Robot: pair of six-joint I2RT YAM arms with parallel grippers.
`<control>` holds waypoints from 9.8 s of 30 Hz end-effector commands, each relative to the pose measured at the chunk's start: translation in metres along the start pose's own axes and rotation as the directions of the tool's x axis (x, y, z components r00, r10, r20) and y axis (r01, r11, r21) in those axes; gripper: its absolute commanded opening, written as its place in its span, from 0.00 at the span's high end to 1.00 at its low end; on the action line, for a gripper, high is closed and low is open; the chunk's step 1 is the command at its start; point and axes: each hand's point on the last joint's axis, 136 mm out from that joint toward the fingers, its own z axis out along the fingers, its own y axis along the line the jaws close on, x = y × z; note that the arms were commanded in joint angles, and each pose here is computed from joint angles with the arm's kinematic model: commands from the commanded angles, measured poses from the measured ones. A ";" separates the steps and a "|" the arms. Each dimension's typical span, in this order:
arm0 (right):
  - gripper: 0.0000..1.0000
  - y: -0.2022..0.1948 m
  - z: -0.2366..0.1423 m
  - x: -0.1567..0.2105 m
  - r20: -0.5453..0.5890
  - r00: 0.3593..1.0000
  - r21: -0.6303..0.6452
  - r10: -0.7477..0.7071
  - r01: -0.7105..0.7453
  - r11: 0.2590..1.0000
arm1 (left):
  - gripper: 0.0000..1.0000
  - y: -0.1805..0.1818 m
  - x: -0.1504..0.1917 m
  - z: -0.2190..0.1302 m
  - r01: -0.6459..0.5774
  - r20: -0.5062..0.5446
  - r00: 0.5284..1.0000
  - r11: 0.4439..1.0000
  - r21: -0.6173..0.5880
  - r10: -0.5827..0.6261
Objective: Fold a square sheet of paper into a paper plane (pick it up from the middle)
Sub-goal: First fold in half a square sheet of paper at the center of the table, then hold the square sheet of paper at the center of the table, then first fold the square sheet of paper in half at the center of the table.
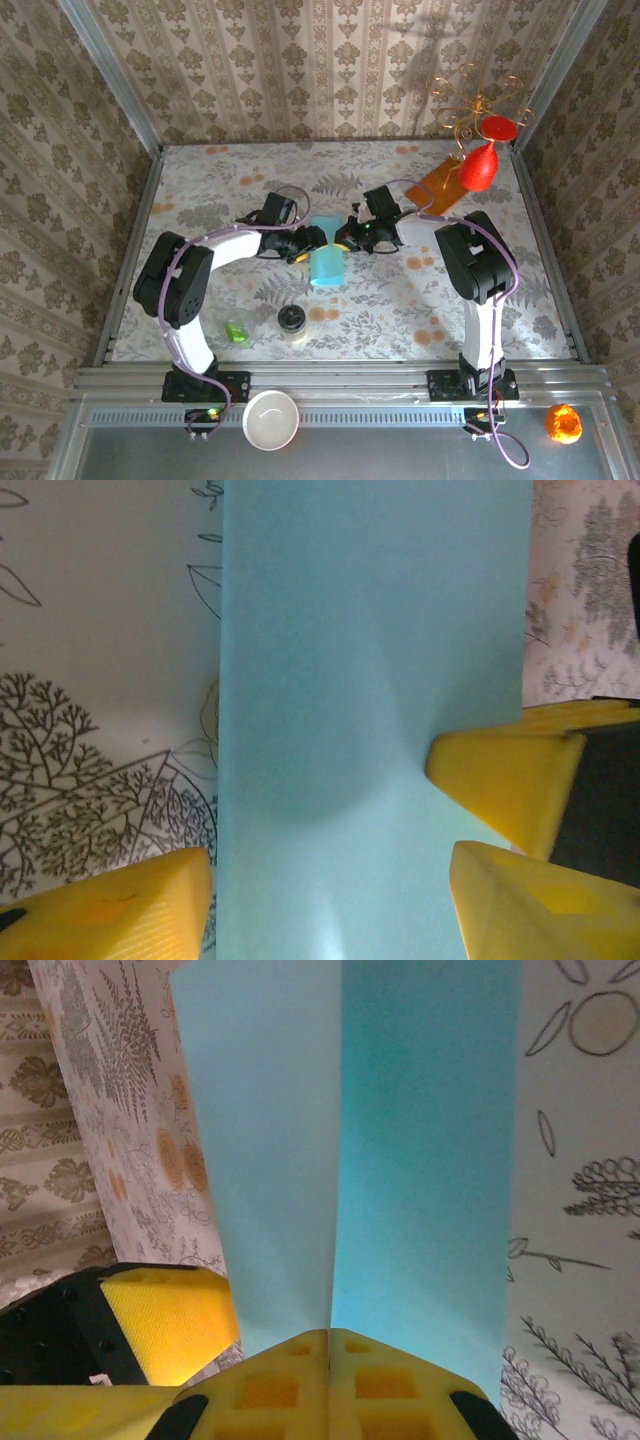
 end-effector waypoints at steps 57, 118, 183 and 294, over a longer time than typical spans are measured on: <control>0.67 -0.030 -0.064 0.002 0.160 0.987 0.064 -0.031 0.021 0.998 | 0.50 0.103 0.073 0.065 -0.052 -0.237 0.967 0.839 -0.541 -0.093; 0.93 -0.128 0.016 0.066 -0.180 0.979 0.408 0.101 -0.019 0.913 | 0.48 0.014 0.006 -0.002 -0.045 -0.011 0.999 0.930 -0.365 0.044; 0.96 -0.213 -0.010 0.106 -0.225 0.934 0.701 0.276 -0.042 0.712 | 0.98 0.081 -0.008 -0.012 0.040 -0.185 0.982 0.998 -0.044 -0.048; 0.97 -0.225 -0.017 0.115 -0.179 0.936 0.721 0.302 -0.085 0.688 | 0.99 -0.002 -0.057 -0.017 -0.030 0.034 0.999 0.997 0.076 0.027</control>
